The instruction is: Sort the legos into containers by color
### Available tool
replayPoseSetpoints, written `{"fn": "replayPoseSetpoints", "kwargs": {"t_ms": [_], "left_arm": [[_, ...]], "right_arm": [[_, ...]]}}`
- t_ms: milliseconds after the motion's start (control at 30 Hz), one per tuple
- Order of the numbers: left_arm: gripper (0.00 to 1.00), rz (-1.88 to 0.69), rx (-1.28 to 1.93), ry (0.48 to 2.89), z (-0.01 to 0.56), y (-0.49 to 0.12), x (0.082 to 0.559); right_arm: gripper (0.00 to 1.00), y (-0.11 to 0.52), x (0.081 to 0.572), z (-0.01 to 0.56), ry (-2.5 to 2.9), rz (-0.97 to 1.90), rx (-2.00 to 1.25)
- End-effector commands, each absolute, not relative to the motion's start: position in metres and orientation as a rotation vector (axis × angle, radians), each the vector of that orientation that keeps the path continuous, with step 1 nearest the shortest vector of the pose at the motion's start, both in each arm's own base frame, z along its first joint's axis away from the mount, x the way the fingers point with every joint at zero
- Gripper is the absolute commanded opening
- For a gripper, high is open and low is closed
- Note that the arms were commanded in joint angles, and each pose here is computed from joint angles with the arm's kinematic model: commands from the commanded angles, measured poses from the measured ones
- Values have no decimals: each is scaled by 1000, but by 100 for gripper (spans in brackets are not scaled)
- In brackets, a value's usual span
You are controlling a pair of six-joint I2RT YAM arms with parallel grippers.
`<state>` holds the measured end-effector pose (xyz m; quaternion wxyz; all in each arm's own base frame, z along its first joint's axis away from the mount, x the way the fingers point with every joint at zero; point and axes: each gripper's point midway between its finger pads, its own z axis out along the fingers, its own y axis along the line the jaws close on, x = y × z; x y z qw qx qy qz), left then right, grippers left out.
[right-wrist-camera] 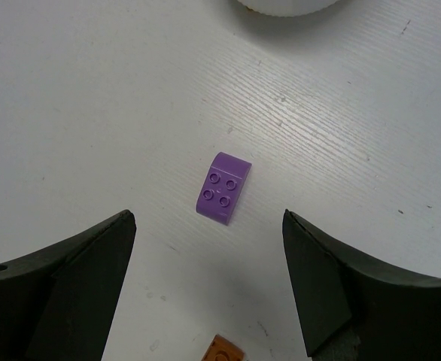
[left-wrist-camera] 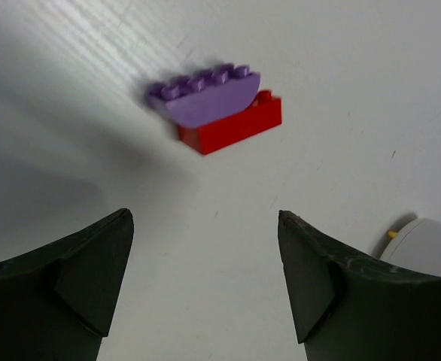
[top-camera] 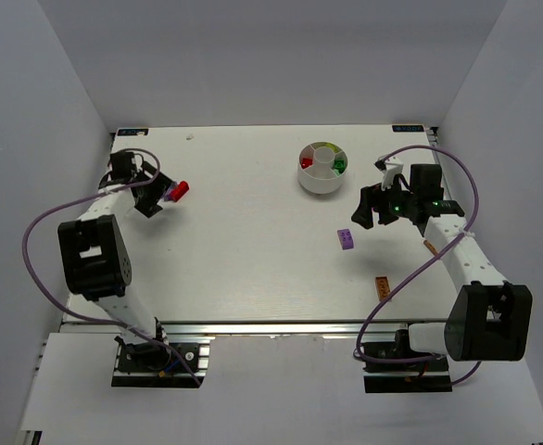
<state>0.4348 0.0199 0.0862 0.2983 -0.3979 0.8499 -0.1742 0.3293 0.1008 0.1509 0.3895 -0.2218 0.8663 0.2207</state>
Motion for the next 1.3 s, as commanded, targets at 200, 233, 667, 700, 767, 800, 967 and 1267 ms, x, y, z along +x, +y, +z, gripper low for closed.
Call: {"fn": "replayPoseSetpoints", "kwargs": {"t_ms": [200, 233, 667, 700, 767, 800, 967, 1267], "left_arm": [[91, -372, -1103, 2273, 94, 28, 494], [91, -355, -1106, 2282, 99, 30, 498], [93, -161, -1141, 2460, 69, 38, 490], [93, -160, -1142, 2459, 67, 37, 490], [94, -148, -1161, 2462, 62, 38, 489], [94, -143, -1170, 2469, 62, 37, 490], [94, -139, -1166, 2472, 55, 35, 501], [94, -113, -1186, 2494, 39, 38, 509]], "right_arm": [[83, 107, 338, 165, 2162, 584, -566], [83, 107, 338, 165, 2164, 584, -566], [84, 108, 341, 168, 2145, 583, -557], [84, 108, 341, 168, 2144, 582, -557], [84, 108, 341, 168, 2145, 589, -556], [84, 108, 341, 167, 2148, 591, -554], [84, 109, 341, 168, 2144, 592, -553], [84, 109, 336, 169, 2130, 593, -557]]}}
